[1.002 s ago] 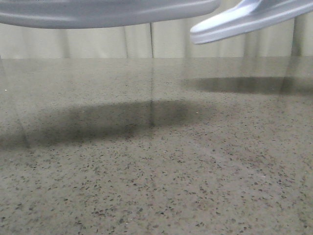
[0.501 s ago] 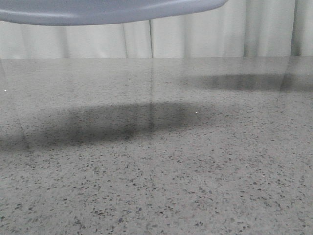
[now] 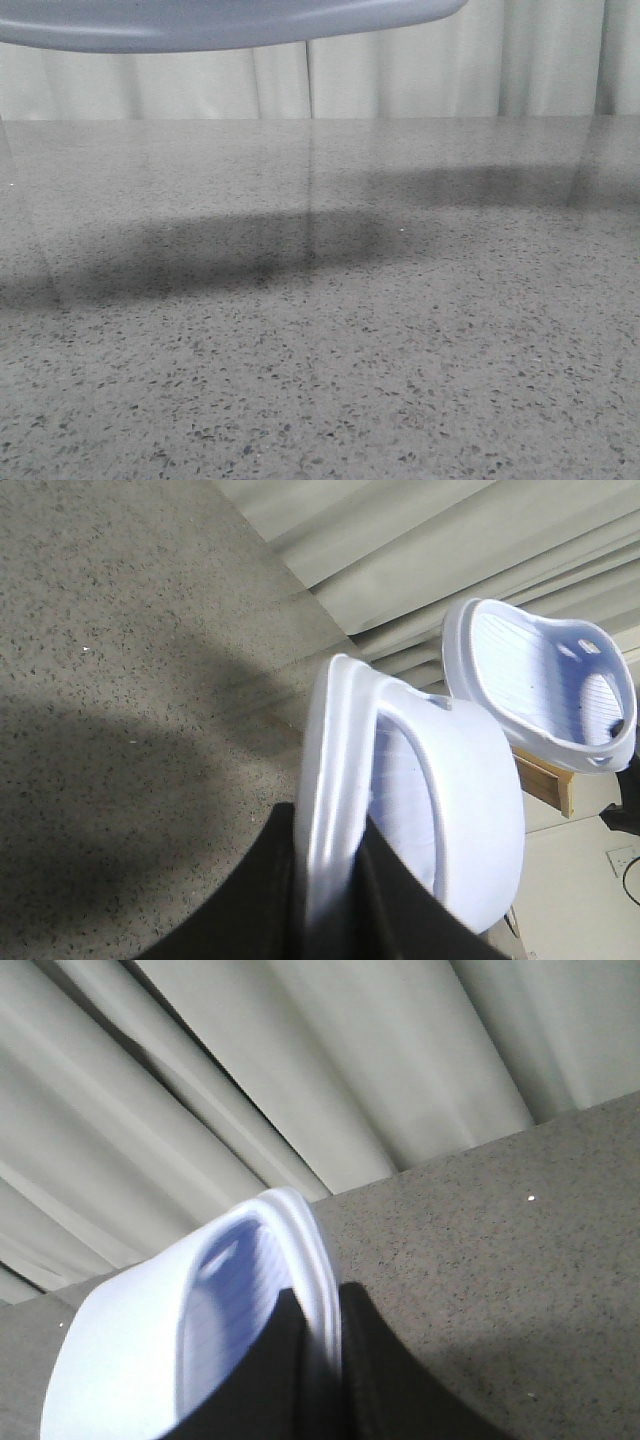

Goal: Insert blue slippers together front up

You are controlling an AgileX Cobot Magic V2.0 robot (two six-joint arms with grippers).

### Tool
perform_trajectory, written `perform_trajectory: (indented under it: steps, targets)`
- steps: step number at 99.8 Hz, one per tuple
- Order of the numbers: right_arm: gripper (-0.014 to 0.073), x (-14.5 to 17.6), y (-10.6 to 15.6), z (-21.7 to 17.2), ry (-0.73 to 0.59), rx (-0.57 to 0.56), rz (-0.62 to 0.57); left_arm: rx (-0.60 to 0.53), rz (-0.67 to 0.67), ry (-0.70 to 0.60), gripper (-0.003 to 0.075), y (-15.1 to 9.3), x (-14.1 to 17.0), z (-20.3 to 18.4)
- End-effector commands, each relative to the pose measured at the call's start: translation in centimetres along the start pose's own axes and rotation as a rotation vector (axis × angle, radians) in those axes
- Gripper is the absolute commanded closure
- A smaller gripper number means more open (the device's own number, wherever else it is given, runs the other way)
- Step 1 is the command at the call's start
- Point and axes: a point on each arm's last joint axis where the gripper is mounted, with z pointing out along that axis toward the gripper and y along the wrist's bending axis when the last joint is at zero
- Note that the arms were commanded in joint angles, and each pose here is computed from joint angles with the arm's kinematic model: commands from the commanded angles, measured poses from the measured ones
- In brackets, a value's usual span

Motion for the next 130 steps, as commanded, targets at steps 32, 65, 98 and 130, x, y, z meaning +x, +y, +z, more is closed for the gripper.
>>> perform_trajectory:
  steps: [32,65,98,130]
  targets:
    - [0.0702,-0.5,2.6,-2.8,-0.06,-0.112,-0.02,0.072,-0.03,0.004,0.0705,-1.3,-0.6,0.3]
    - [0.0702,2.1,1.3,-1.4,0.028,-0.154,0.047,0.111,-0.078,0.004,0.0705,-1.6,-0.6,0.2]
    - [0.0702,3.0,1.7,-1.3,0.087,-0.232,0.018,0.134,-0.094,0.012,0.0705,-1.8,-0.5,0.2]
    - [0.0702,4.0,0.6,-0.4,0.118,-0.213,0.056,0.174,-0.111,0.028,0.0705,-2.2,-0.4,0.1]
